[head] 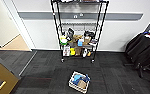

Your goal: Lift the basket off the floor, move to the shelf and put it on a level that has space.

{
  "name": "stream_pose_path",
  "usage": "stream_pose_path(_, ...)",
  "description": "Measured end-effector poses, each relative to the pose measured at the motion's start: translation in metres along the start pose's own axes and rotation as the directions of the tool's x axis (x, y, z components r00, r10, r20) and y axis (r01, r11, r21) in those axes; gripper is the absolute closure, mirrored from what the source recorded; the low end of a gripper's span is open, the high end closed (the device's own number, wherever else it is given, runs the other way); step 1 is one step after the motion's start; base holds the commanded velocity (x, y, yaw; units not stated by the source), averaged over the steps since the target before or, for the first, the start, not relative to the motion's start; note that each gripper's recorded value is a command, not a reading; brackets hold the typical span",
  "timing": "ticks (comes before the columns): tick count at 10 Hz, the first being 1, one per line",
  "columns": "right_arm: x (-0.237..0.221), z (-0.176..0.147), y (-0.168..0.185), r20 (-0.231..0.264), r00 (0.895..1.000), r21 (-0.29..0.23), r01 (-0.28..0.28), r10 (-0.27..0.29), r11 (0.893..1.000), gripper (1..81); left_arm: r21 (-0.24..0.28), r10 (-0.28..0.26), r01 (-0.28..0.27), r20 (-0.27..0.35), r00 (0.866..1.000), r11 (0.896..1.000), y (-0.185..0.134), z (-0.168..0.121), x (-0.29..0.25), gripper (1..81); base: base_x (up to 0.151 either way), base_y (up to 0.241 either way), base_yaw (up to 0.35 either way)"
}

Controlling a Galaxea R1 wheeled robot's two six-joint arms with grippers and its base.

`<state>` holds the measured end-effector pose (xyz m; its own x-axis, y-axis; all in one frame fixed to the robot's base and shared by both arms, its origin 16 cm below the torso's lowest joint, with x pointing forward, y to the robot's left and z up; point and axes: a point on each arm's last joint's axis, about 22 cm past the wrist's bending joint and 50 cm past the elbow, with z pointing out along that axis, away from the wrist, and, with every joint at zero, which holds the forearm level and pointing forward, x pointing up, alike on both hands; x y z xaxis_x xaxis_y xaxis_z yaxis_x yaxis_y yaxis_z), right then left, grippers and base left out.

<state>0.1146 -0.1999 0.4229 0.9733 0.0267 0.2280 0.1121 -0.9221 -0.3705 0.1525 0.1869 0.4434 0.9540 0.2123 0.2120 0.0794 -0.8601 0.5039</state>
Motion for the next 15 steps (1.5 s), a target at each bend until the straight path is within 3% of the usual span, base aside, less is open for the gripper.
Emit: stream_pose_path(15,-0.014,-0.001,0.000,0.012,1.000,-0.008,-0.009,0.009,1.000,1.0,0.009,-0.011,0.011,0.022,1.000,1.000,-0.005,-0.006,-0.021,1.0,0.119,0.000,0.000)
